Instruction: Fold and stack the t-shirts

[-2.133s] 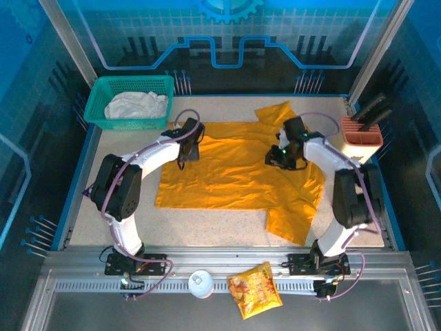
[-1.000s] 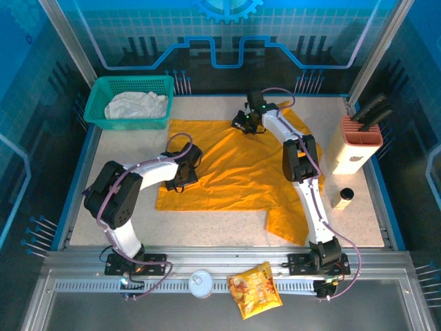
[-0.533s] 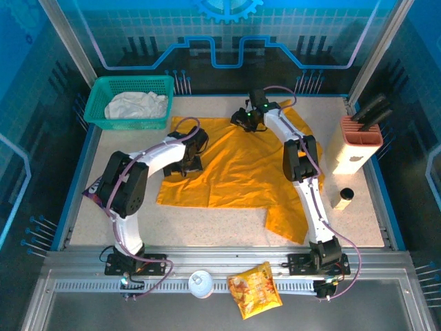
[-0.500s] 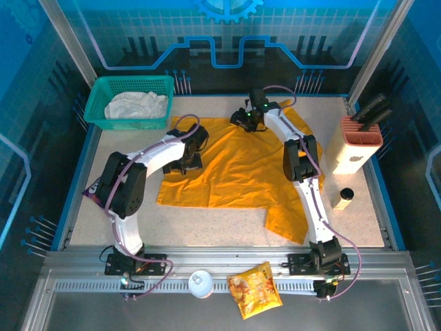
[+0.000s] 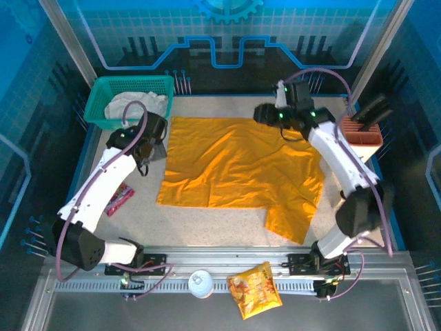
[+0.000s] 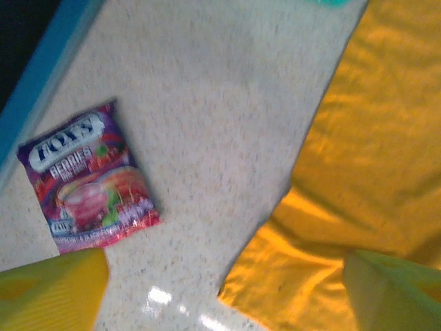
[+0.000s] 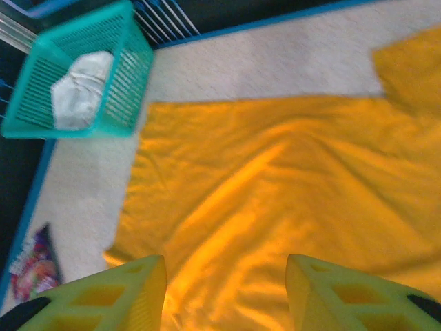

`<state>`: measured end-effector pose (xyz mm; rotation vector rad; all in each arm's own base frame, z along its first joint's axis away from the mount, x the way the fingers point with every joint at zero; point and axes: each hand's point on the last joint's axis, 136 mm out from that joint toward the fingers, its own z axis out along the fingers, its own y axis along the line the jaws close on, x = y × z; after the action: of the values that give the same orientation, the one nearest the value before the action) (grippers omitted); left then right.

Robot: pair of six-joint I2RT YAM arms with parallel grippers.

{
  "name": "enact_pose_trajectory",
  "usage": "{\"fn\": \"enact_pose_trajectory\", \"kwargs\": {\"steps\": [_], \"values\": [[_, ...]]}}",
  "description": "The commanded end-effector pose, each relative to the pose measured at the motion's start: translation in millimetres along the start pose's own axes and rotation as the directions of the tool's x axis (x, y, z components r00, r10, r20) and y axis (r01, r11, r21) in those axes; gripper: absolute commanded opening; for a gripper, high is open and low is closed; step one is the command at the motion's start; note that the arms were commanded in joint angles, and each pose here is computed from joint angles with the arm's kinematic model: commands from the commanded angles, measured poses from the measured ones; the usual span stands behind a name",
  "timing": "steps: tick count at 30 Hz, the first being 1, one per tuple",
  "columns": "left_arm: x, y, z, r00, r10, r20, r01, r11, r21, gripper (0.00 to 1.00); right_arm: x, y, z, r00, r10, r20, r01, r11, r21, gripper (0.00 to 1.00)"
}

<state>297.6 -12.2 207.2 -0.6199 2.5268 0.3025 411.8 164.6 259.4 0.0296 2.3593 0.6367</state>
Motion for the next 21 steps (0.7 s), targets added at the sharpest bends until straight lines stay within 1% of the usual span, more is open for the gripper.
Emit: {"fn": "enact_pose_trajectory", "kwargs": {"steps": [1, 6, 8, 10, 12, 13, 16, 19, 21], "values": [[41.5, 0.1, 17.3, 0.989, 0.041, -0.139, -0.037, 0.999, 0.029, 0.84, 74.4, -63.3, -0.9, 0.987, 0.028, -0.159, 0.003, 0.981, 0.192, 0.5], [70.8, -0.9, 35.9, 0.979, 0.035, -0.202, -0.026, 0.998, 0.051, 0.83, 150.5, -107.6, -43.5, 0.963, 0.089, -0.253, -0.007, 0.951, 0.308, 0.5], [76.1, -7.3, 42.5, 0.976, 0.034, -0.215, -0.018, 0.997, 0.074, 0.83, 171.0, -123.3, -52.9, 0.956, 0.119, -0.268, -0.021, 0.939, 0.344, 0.5], [76.7, -17.2, 49.3, 0.974, 0.035, -0.226, -0.013, 0.995, 0.1, 0.83, 180.4, -135.5, -55.9, 0.95, 0.159, -0.269, -0.054, 0.931, 0.36, 0.5], [74.1, -29.8, 56.9, 0.97, 0.045, -0.239, -0.017, 0.993, 0.119, 0.83, 180.1, -141.8, -54.3, 0.946, 0.187, -0.265, -0.083, 0.929, 0.361, 0.51], [72.7, -35.5, 61.8, 0.968, 0.051, -0.247, -0.021, 0.992, 0.123, 0.83, 178.0, -142.9, -52.9, 0.945, 0.19, -0.266, -0.084, 0.928, 0.364, 0.53], [75.3, -48.1, 74.9, 0.958, 0.065, -0.28, -0.03, 0.991, 0.127, 0.84, 181.2, -146.9, -47.5, 0.927, 0.208, -0.312, -0.076, 0.919, 0.387, 0.56], [85.7, -49.2, 87.3, 0.952, 0.063, -0.3, -0.027, 0.992, 0.12, 0.84, 194.7, -158.3, -47.1, 0.906, 0.221, -0.36, -0.04, 0.893, 0.448, 0.57], [96.4, -48.5, 97.1, 0.944, 0.064, -0.324, -0.03, 0.994, 0.109, 0.81, 207.6, -166.9, -47.2, 0.892, 0.238, -0.383, -0.026, 0.876, 0.482, 0.56]]}}
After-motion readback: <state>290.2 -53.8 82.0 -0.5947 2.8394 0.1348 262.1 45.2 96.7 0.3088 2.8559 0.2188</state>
